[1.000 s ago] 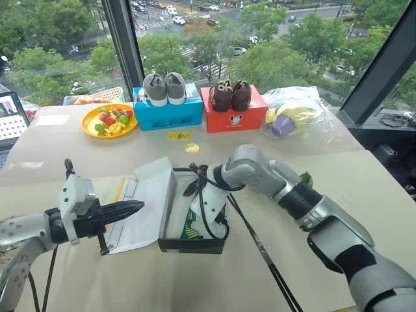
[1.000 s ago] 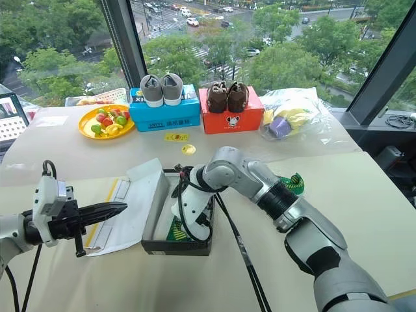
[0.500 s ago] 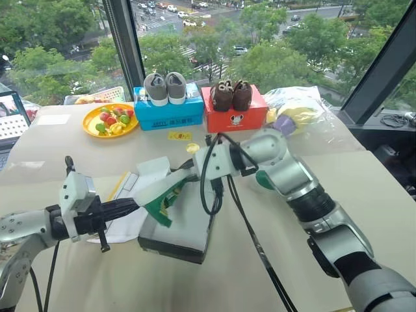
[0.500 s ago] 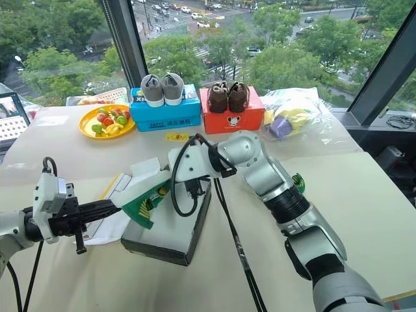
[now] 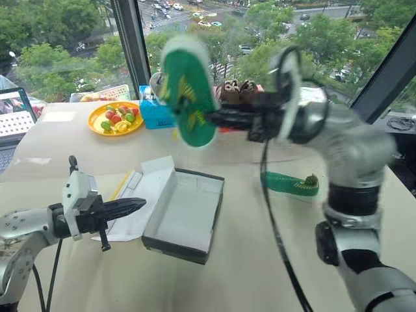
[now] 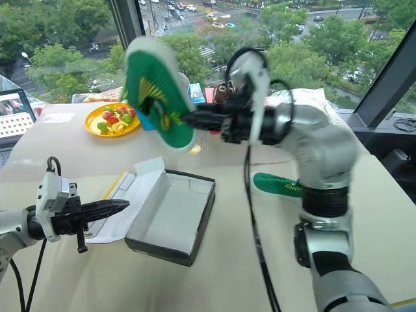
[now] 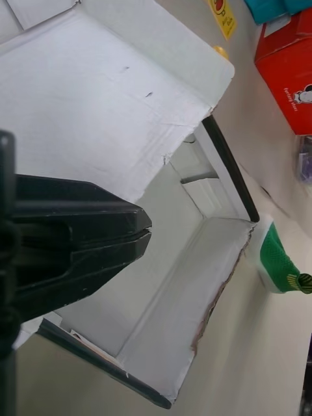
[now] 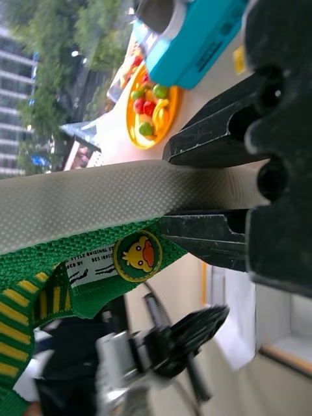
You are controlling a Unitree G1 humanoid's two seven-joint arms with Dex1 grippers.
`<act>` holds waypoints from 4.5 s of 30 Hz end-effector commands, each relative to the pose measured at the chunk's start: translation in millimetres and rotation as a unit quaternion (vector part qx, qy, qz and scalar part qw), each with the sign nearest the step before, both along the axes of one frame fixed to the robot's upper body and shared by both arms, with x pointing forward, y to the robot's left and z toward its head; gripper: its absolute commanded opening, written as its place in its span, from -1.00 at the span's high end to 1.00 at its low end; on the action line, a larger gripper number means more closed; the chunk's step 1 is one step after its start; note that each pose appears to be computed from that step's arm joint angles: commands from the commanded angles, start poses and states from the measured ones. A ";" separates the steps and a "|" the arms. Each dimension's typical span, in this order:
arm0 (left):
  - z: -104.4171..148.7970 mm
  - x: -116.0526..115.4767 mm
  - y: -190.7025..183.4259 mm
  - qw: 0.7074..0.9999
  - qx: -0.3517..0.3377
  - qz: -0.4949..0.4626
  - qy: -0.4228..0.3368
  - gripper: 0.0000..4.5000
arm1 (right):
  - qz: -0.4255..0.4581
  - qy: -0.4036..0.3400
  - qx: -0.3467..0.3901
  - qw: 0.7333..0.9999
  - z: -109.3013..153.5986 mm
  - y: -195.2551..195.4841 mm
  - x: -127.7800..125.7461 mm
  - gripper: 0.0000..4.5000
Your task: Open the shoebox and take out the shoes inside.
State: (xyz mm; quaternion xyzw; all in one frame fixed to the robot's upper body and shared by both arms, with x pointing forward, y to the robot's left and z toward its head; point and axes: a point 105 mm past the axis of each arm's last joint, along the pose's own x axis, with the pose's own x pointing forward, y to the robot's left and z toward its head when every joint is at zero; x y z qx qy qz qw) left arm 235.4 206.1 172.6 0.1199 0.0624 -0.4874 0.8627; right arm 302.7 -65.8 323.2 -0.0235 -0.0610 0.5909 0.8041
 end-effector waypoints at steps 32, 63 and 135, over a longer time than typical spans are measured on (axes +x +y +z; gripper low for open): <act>3.6 11.2 -11.4 0.998 0.014 -0.059 -0.008 1.00 | -0.304 0.482 0.507 0.647 -188.1 -85.7 -76.6 0.76; 1.5 15.8 -11.5 0.998 0.015 -0.066 -0.010 1.00 | -0.394 0.505 0.143 0.755 -263.1 -122.7 -94.9 -0.67; -39.3 79.0 134.1 0.831 -0.124 0.535 -0.087 1.00 | -0.607 0.085 -0.023 0.790 -221.9 -177.0 -60.8 -0.67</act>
